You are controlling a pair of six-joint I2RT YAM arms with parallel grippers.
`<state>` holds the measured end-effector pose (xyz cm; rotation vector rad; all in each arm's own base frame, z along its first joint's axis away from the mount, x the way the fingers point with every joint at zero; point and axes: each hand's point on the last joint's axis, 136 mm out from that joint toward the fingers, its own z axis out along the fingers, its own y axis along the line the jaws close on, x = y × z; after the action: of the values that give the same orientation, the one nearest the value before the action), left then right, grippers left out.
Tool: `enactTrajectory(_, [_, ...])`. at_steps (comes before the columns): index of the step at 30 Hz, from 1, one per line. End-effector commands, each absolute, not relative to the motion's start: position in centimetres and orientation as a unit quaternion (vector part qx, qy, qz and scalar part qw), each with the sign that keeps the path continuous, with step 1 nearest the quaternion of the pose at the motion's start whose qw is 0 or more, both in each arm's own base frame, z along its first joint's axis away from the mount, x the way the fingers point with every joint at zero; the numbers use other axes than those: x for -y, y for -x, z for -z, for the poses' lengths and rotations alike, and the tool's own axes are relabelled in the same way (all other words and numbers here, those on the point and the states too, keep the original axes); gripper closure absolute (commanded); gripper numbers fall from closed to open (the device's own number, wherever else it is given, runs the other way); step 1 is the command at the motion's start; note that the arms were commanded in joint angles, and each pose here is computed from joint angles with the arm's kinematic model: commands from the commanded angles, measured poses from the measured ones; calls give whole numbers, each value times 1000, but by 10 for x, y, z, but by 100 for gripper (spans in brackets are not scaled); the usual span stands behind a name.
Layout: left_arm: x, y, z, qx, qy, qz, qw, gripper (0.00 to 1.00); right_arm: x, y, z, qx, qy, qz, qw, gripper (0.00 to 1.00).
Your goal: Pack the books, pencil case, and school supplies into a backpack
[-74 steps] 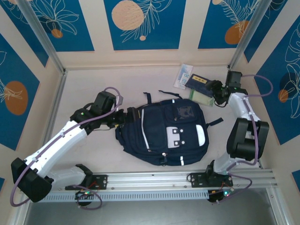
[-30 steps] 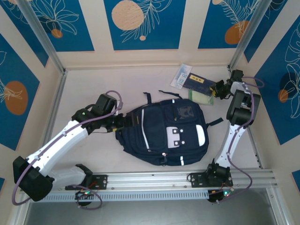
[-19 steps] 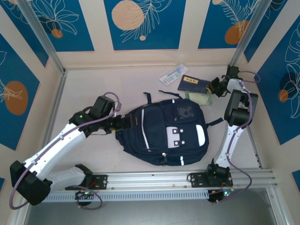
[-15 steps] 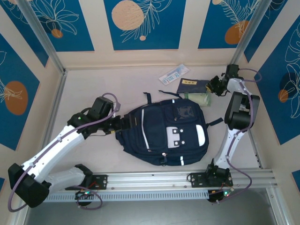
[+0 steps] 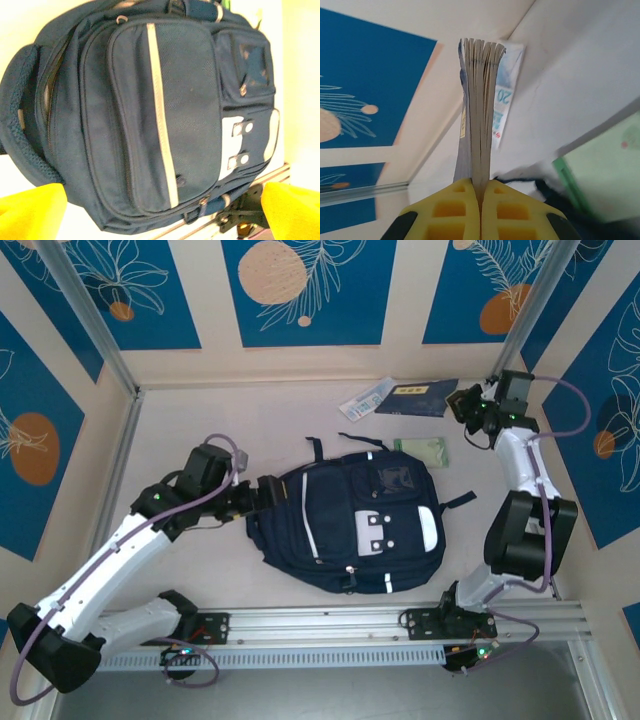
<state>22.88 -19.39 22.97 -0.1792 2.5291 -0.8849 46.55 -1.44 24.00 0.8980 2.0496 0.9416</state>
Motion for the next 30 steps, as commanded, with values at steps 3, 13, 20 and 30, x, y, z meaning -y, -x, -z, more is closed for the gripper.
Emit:
enactTrajectory(3, [204,-263,-279,-866,134,390,282,0,-55,-434,-289,-746,-314,-465,359,100])
enactTrajectory(13, [232,-293,-312,-780,202,517,287,0,-159,-335,-296,-727,-274,-553,300,100])
enactTrajectory(20, [237,-295,-292,-777,227,524,265,0,-179,-303,-311,-703,-261,-596,287,100])
enactTrajectory(30, [245,-307,-291,-756,242,544,272,5,-200,-283,-316,-689,-241,-634,256,100])
